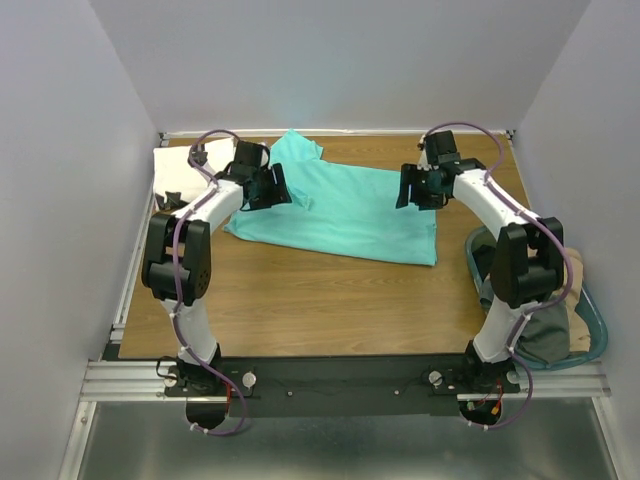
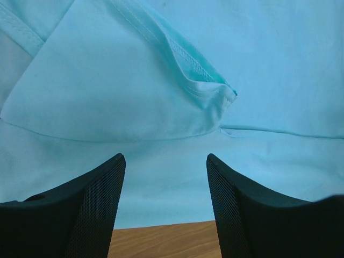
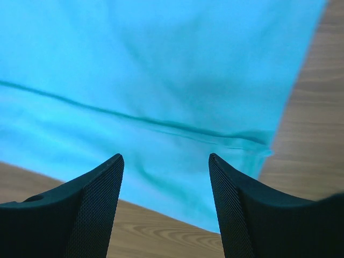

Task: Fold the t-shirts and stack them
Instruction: Fold the tshirt

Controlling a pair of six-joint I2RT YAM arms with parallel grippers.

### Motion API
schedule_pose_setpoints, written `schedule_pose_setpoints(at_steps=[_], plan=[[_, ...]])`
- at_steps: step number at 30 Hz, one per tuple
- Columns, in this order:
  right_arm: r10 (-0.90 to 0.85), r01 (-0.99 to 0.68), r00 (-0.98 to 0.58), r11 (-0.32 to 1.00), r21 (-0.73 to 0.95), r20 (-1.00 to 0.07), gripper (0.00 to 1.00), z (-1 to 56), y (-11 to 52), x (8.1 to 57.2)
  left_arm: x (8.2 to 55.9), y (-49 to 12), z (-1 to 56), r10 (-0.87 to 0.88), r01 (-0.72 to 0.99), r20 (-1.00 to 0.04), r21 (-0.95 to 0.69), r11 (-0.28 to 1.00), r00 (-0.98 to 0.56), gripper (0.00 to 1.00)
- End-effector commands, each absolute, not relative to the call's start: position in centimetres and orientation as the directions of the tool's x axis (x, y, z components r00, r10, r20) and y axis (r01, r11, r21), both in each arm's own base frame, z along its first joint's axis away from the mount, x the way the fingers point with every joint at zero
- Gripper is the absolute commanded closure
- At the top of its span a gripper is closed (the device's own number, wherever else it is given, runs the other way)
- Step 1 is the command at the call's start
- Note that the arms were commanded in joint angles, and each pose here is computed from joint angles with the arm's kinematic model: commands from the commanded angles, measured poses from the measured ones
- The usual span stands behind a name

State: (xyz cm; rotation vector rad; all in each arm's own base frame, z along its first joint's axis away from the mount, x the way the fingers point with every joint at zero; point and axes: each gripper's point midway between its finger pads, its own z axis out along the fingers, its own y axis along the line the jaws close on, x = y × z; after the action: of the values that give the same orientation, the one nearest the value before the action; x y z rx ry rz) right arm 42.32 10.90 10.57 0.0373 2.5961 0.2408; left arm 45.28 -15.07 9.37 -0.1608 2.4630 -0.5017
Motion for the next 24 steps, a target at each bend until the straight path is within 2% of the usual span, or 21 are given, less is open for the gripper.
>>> schedule_pose_setpoints(at_steps=[1,7,15,17,24], plan=[[0.004,-0.177,-0.876,0.928,0.329,-0.481,0.28,10.3,15.8,41.0,43.9,-16.5,6.4,-0.207,0.026,-0.491,-0.426,0.904,-0.846,0.30],[-0.055,-0.228,-0.909,0.896,0.381,-0.414,0.28,7.0,17.9,38.2,41.1,-16.0,3.9,-0.200,-0.006,-0.445,-0.399,0.917,-0.873,0.30],[-0.072,-0.184,-0.948,0.919,0.350,-0.309,0.28,3.3,16.3,34.1,37.4,-15.9,2.4,-0.189,-0.027,-0.389,-0.385,0.923,-0.902,0.30],[-0.059,-0.160,-0.957,0.922,0.351,-0.283,0.28,2.9,16.0,32.9,35.6,-15.6,1.6,-0.192,-0.049,-0.354,-0.376,0.925,-0.915,0.30],[0.018,-0.053,-0.982,0.927,0.371,-0.187,0.28,2.1,15.3,28.8,31.7,-15.4,2.3,-0.221,-0.080,-0.325,-0.394,0.916,-0.920,0.30]])
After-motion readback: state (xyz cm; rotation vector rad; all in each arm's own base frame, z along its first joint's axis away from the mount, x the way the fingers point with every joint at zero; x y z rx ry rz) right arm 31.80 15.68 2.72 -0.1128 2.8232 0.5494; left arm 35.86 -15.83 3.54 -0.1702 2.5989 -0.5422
